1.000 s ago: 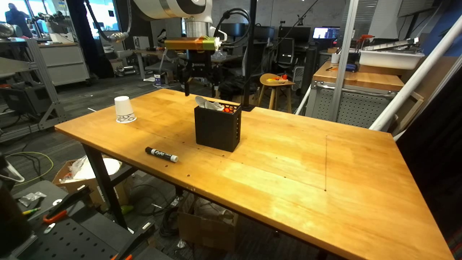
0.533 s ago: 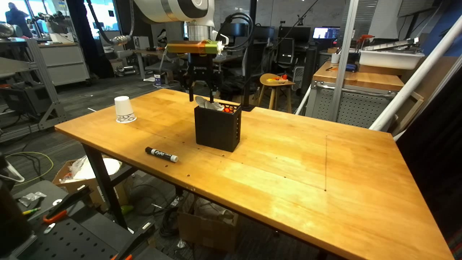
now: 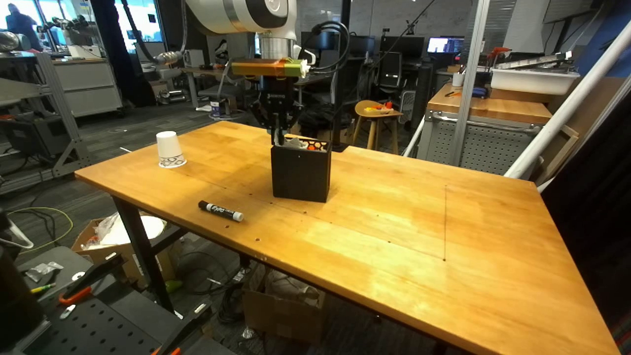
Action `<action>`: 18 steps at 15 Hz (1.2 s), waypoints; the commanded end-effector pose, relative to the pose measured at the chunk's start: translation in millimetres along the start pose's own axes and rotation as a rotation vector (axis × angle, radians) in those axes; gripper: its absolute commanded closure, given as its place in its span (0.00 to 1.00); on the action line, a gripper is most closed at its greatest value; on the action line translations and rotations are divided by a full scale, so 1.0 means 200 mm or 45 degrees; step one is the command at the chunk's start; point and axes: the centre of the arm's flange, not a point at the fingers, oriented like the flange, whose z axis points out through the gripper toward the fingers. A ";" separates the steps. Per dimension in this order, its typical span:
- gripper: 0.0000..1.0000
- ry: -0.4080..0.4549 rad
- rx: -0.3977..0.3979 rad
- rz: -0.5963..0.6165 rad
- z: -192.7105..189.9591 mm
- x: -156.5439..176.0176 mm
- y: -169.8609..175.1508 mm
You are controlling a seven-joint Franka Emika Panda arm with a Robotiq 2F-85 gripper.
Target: Put the towel in the black box
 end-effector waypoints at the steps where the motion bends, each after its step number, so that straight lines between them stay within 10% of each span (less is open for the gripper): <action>1: 0.94 0.031 -0.006 -0.034 -0.04 0.02 0.04; 16: 0.84 0.016 -0.020 -0.141 -0.08 0.03 0.04; 18: 0.94 0.010 -0.034 -0.158 -0.09 0.03 0.04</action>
